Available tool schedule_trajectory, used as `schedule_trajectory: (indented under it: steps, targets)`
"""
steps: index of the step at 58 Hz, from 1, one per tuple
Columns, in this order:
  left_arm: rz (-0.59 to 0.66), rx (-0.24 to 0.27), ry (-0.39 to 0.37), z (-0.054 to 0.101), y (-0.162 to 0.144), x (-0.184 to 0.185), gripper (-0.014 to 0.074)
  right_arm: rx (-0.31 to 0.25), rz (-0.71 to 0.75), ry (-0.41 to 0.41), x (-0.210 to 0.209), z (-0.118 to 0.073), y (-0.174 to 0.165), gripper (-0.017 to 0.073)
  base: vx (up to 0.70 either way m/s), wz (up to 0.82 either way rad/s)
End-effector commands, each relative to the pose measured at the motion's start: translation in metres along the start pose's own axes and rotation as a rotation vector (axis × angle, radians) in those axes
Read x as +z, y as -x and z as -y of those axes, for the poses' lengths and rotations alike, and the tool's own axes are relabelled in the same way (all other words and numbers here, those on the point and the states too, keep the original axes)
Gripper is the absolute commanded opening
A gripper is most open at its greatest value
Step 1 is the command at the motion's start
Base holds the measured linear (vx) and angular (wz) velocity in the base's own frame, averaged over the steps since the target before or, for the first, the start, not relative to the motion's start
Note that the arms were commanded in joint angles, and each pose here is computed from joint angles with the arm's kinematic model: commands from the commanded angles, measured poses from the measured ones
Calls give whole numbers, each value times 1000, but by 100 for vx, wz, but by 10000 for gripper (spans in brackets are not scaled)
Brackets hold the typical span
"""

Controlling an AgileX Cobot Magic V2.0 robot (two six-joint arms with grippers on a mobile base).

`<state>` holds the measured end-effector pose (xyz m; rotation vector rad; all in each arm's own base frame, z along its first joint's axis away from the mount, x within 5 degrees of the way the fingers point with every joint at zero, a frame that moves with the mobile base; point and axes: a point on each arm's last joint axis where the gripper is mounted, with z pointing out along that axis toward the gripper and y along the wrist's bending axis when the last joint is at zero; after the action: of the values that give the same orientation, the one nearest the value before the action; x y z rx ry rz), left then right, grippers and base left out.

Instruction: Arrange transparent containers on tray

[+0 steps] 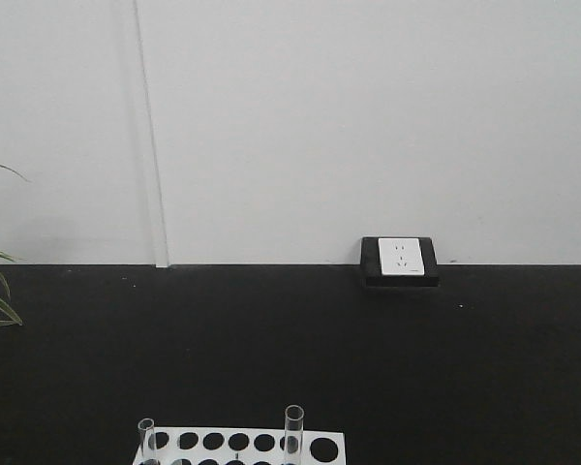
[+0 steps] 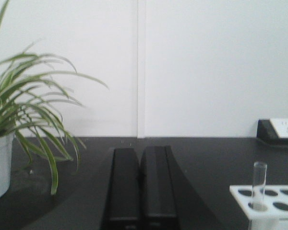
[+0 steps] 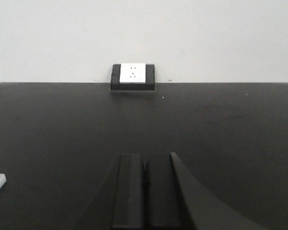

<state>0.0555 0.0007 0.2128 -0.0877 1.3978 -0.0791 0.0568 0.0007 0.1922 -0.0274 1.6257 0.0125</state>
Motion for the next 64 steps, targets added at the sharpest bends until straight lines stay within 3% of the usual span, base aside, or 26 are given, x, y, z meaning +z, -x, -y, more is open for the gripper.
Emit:
schedule_trajectory:
  steps: [1,10,19,32,41,56,64]
  targets:
    - [118,-10,-18,1,6,-1,-6,-24,143,20,-1,-2,11,-13,0,0]
    - [215,-8,-30,4,35,-3,-6,-13,303,43,-5,-4,31,-13,0,0]
    - [208,-5,-21,9,85,-5,-6,-7,285,23,-9,-2,72,-11,0,0]
    - [76,32,7,16,155,13,-6,-27,267,2,1,0,153,-11,0,0]
    - [-41,34,19,16,156,41,-6,-27,207,3,23,0,167,-10,0,0]
    - [-211,35,35,13,134,78,1,20,45,8,57,-1,153,2,0,0]
    - [-279,35,42,12,124,91,52,34,2,9,67,-1,148,50,0,0]
